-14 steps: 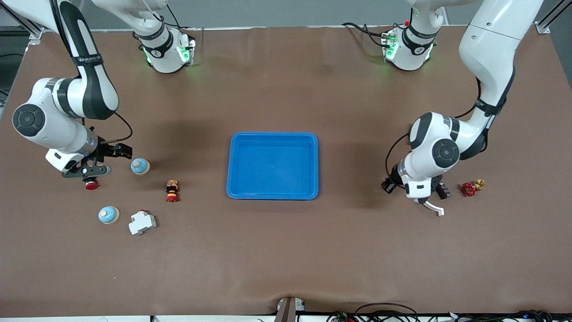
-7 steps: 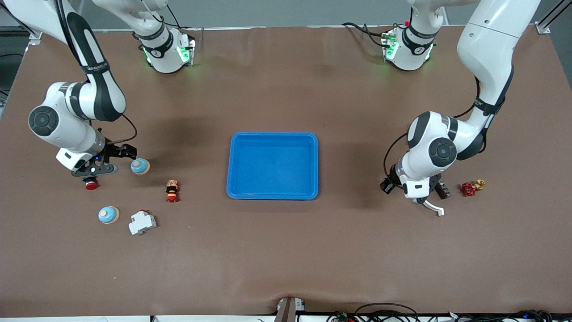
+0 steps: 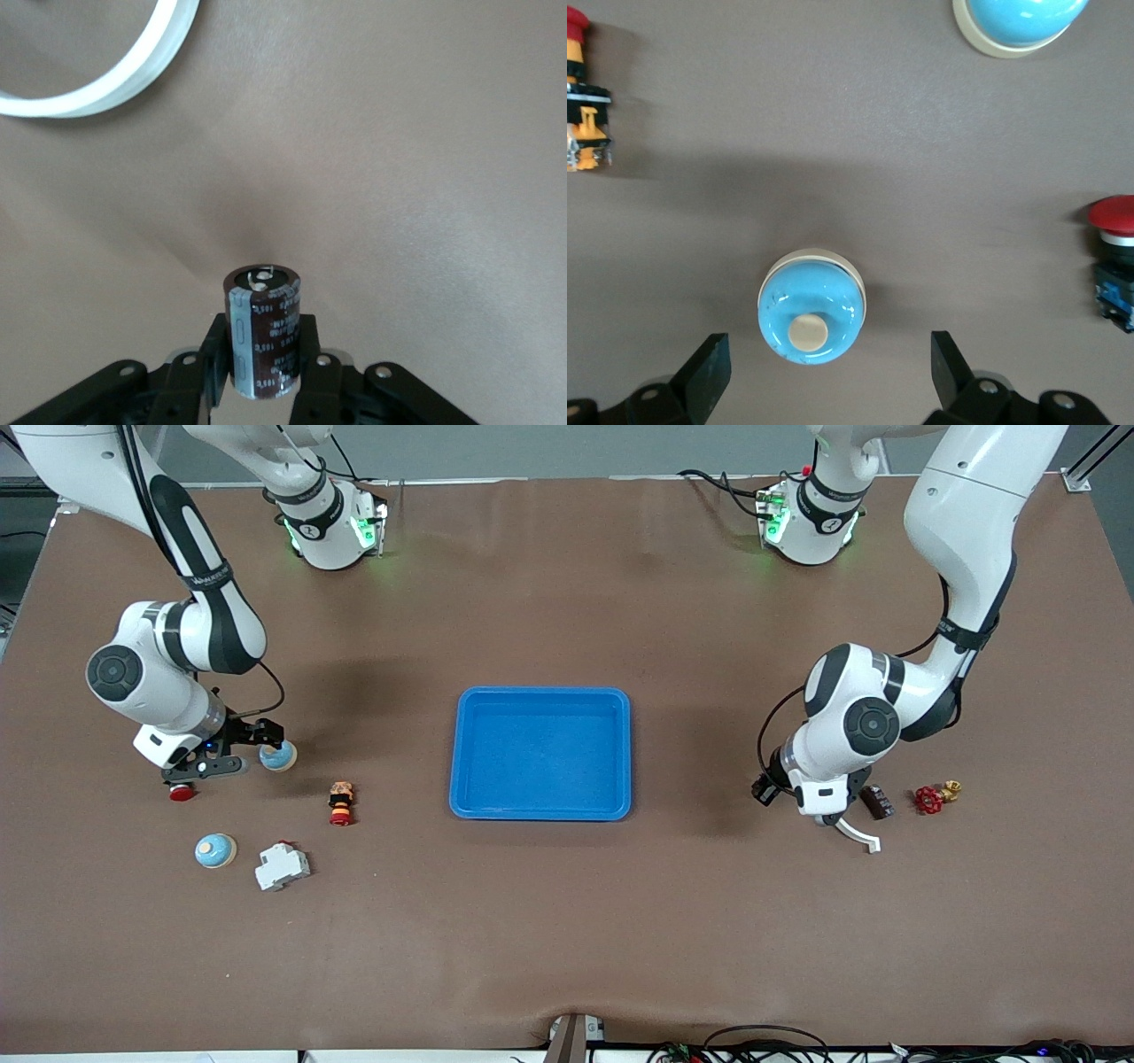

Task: Place electrolytic capacitor and blue bell in tray
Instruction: 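Carry the capacitor into the blue tray and release it with the left gripper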

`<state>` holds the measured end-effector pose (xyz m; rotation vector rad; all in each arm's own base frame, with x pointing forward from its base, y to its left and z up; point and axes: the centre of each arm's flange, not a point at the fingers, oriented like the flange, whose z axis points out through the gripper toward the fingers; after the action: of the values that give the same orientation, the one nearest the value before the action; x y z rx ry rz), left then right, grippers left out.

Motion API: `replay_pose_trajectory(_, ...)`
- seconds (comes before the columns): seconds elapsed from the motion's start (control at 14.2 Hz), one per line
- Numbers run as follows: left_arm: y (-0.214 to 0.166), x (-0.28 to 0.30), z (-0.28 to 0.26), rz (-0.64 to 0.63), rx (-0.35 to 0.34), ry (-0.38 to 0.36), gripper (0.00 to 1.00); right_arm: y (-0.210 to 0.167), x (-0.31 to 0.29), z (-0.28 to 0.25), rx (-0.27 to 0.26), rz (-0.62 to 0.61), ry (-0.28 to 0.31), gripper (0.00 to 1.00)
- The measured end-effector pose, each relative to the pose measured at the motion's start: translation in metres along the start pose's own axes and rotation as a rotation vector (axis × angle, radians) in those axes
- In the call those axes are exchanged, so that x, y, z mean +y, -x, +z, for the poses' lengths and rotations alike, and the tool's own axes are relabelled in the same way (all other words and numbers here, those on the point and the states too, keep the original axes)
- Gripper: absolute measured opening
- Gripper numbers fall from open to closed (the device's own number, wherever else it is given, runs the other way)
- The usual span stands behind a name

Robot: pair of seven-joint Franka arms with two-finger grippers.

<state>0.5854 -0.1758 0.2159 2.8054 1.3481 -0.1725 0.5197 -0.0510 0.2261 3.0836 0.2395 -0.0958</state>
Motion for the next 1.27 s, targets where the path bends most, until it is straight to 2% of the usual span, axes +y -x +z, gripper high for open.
replay_pose_trajectory(0.21, 0.007, 0.009, -0.004, -0.018, 0.004, 0.015, 0.34, -0.001, -0.001, 0.007, 0.003, -0.003, 0.0, 1.0)
replay_pose_trajectory(0.35, 0.03, 0.026, -0.012, -0.039, 0.011, 0.033, 0.34, -0.001, -0.002, 0.013, -0.002, -0.004, -0.002, 1.0)
replay_pose_trajectory(0.63, 0.112, 0.066, -0.026, -0.078, 0.019, 0.074, 0.34, 0.004, -0.004, 0.02, -0.01, -0.006, -0.005, 1.0)
replay_pose_trajectory(0.77, 0.153, 0.077, -0.027, -0.054, 0.017, 0.081, 0.34, 0.009, -0.006, 0.024, -0.016, -0.008, -0.007, 1.0)
replay_pose_trajectory(1.27, 0.269, 0.092, 0.01, -0.072, -0.016, 0.083, 0.34, 0.014, -0.013, 0.036, 0.003, -0.018, -0.007, 1.0)
